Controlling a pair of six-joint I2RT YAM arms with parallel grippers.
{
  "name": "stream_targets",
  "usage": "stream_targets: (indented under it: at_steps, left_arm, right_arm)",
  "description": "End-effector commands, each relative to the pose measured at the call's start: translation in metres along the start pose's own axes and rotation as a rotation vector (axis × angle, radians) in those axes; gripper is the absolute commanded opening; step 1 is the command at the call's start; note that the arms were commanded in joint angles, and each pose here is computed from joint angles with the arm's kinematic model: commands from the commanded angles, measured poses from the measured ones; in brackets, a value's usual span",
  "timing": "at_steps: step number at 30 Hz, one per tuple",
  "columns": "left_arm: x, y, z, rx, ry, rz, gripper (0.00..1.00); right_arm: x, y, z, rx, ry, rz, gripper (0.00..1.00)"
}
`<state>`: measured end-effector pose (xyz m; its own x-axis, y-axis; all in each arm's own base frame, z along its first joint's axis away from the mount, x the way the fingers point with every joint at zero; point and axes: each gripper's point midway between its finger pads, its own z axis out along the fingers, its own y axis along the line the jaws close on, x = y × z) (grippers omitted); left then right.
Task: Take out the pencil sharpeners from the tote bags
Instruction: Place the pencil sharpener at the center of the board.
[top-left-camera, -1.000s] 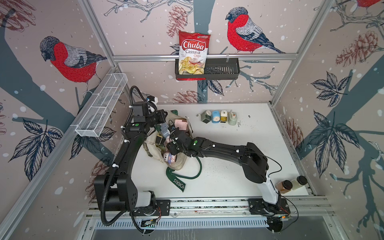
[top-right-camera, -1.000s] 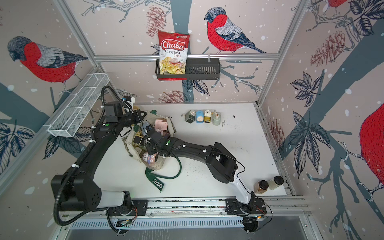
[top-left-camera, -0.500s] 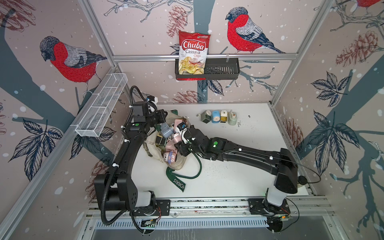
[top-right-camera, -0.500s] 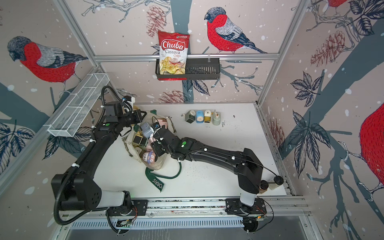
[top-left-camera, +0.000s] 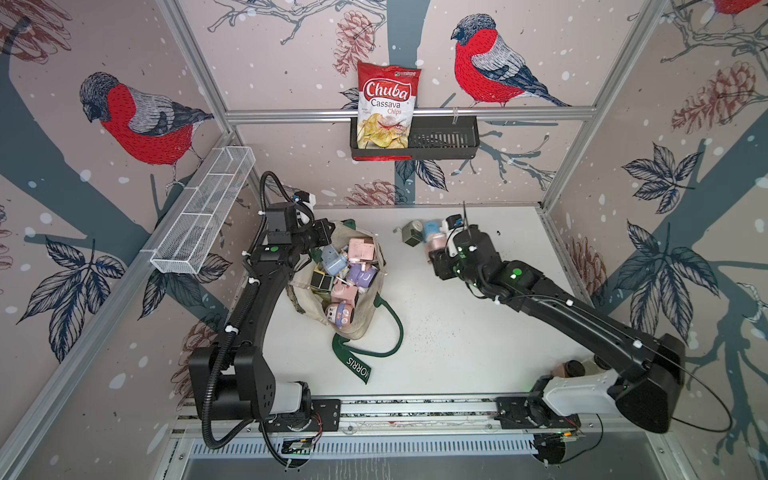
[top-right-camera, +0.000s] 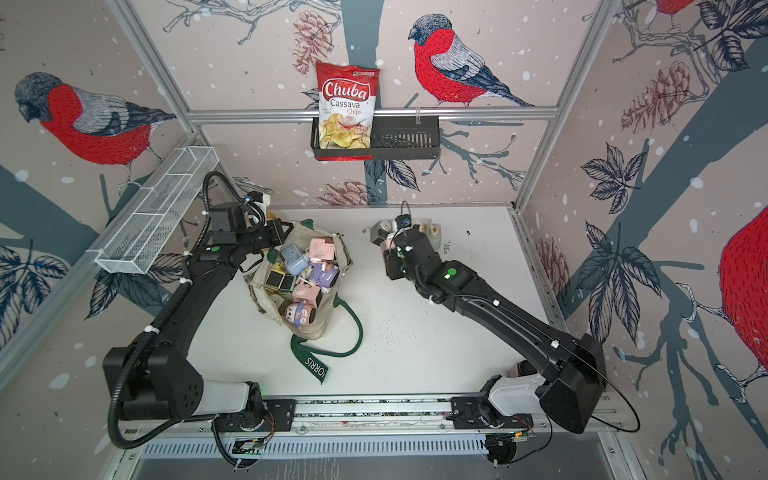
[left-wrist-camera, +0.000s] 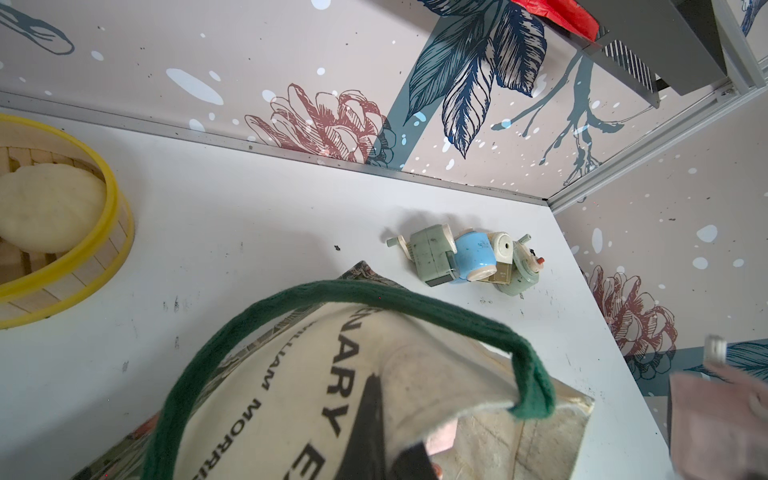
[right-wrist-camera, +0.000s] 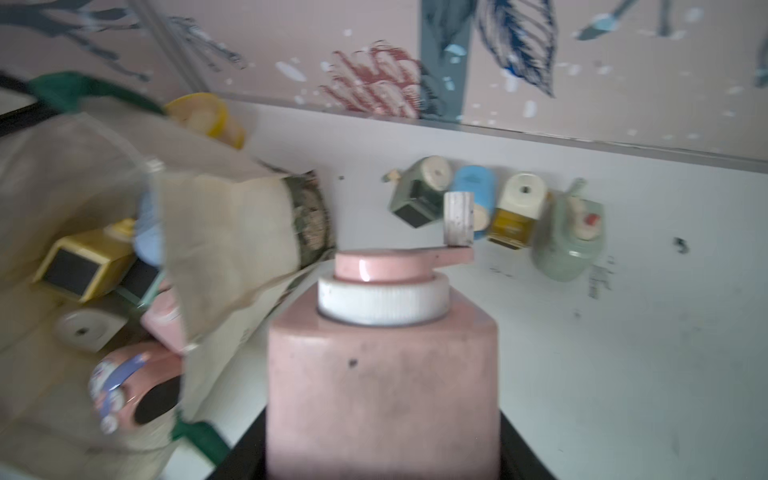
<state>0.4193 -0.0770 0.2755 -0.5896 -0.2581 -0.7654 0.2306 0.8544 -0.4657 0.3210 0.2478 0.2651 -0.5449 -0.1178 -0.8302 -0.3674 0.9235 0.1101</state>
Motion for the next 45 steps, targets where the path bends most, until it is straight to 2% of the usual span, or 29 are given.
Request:
stream_targets:
  at_steps: [1, 5, 9, 12, 15, 23, 30, 40, 45]
  left_arm:
    - [-0.025, -0.014, -0.004, 0.053, -0.089, 0.042, 0.00]
    - [-0.026, -0.013, -0.004, 0.052, -0.090, 0.041, 0.00]
    - [-0.026, -0.013, -0.005, 0.050, -0.091, 0.043, 0.00]
    - [-0.026, -0.013, -0.005, 0.050, -0.090, 0.043, 0.00]
    - [-0.026, -0.014, -0.004, 0.052, -0.090, 0.043, 0.00]
    - [-0.025, -0.012, -0.003, 0.048, -0.087, 0.043, 0.00]
    - [-0.026, -0.012, -0.004, 0.047, -0.089, 0.044, 0.00]
    - [-0.026, -0.012, -0.004, 0.044, -0.088, 0.047, 0.00]
    - [-0.025, -0.012, -0.004, 0.047, -0.086, 0.044, 0.00]
  right_arm:
    - [-0.003, -0.066, 0.008, 0.116, 0.015, 0.081, 0.39]
    - [0.001, -0.139, 0.024, 0.216, 0.045, 0.191, 0.39]
    - [0.013, -0.200, 0.045, 0.350, 0.123, 0.230, 0.39]
    - [0.019, -0.232, 0.067, 0.364, 0.181, 0.295, 0.38]
    - [0.020, -0.250, 0.087, 0.401, 0.226, 0.290, 0.38]
    - [0.040, -0.276, 0.144, 0.398, 0.363, 0.290, 0.39]
    - [0.045, -0.267, 0.184, 0.340, 0.404, 0.224, 0.39]
    - [0.058, -0.261, 0.210, 0.358, 0.488, 0.124, 0.42]
    - [0.059, -0.259, 0.217, 0.336, 0.492, 0.110, 0.44]
